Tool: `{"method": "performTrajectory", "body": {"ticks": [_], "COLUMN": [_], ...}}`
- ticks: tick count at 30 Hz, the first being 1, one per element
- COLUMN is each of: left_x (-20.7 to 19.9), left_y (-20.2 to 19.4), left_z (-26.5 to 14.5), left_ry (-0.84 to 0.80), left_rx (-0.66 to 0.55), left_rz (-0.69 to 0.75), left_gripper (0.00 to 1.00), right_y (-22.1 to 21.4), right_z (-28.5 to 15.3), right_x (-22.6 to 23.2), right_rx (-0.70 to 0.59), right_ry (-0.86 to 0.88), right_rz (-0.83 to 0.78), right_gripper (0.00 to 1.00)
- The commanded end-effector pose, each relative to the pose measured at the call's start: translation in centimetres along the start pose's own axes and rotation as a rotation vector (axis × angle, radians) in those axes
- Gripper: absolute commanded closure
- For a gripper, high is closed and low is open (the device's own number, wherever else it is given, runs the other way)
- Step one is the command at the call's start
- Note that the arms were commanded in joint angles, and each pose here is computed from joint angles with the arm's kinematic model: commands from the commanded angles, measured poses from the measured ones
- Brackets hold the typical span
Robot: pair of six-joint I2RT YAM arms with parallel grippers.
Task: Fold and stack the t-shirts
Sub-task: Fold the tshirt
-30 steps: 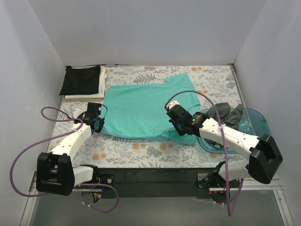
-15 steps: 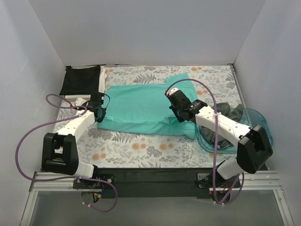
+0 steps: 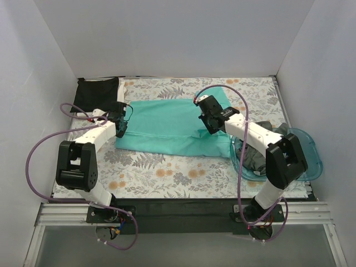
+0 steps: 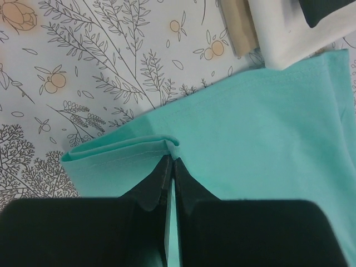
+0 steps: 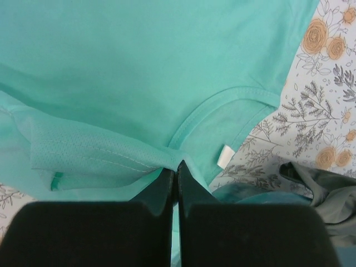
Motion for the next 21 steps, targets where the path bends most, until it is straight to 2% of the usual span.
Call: {"method": "performTrajectory", "body": {"ticks": [1, 10, 12, 13, 14, 15, 16, 18, 19, 21], "left_x": [-0.2, -0.7, -0.6, -0.5, -0.7, -0.8, -1.0, -1.4, -1.7, -1.8], "left_y": [1.6, 1.2, 1.5, 1.4, 1.6, 1.5, 1.9, 2.3, 2.7, 2.8], "left_z": [0.2, 1.7, 1.9, 1.9, 1.8, 1.7, 1.2, 0.4, -0.5, -1.3], "left_ry": [0.034, 0.069, 0.085, 0.087, 0.083, 0.075, 0.061, 0.032, 0.001, -0.030], "left_rx": [-0.071, -0.071, -0.084, -0.083, -0.084, -0.077, -0.080, -0.080, -0.079, -0.067], "left_rz": [-0.034, -0.031, -0.035, -0.033, -0.031, -0.027, -0.017, -0.012, -0.005, -0.007], "left_gripper": [1.00, 1.00, 0.91, 0.84, 0.76, 0.53, 0.40, 0.24, 0.19, 0.18], "right_y": [2.8, 5.2, 5.4, 5.5, 5.9, 6.0, 6.4, 7.1, 7.1, 6.9], "right_z": [0.8, 4.5, 5.8, 6.2, 6.7, 6.9, 6.8, 6.2, 5.8, 4.1], "right_x": [-0.1, -0.4, -0.3, -0.2, -0.3, -0.2, -0.4, -0.6, -0.8, -1.0], "right_rx": [-0.060, -0.065, -0.055, -0.051, -0.050, -0.048, -0.056, -0.078, -0.084, -0.109], "right_ry": [0.014, -0.002, 0.017, 0.028, 0.024, 0.022, 0.004, -0.001, -0.007, 0.004], "right_rz": [0.009, 0.014, 0.014, 0.019, 0.023, 0.021, 0.024, 0.043, 0.060, 0.106], "right_gripper": [0.99, 0.99, 0.96, 0.88, 0.61, 0.48, 0.40, 0.02, 0.02, 0.02]}}
Point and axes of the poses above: each gripper's point midway between its finger pads, its own z axis out along the fingers, its own x axis along the line the jaws close on, y = z × x, the point moved 3 cm from there along -z, back along the fingers, and after that the axes turned 10 degrees about z, right-handed, at the moved point
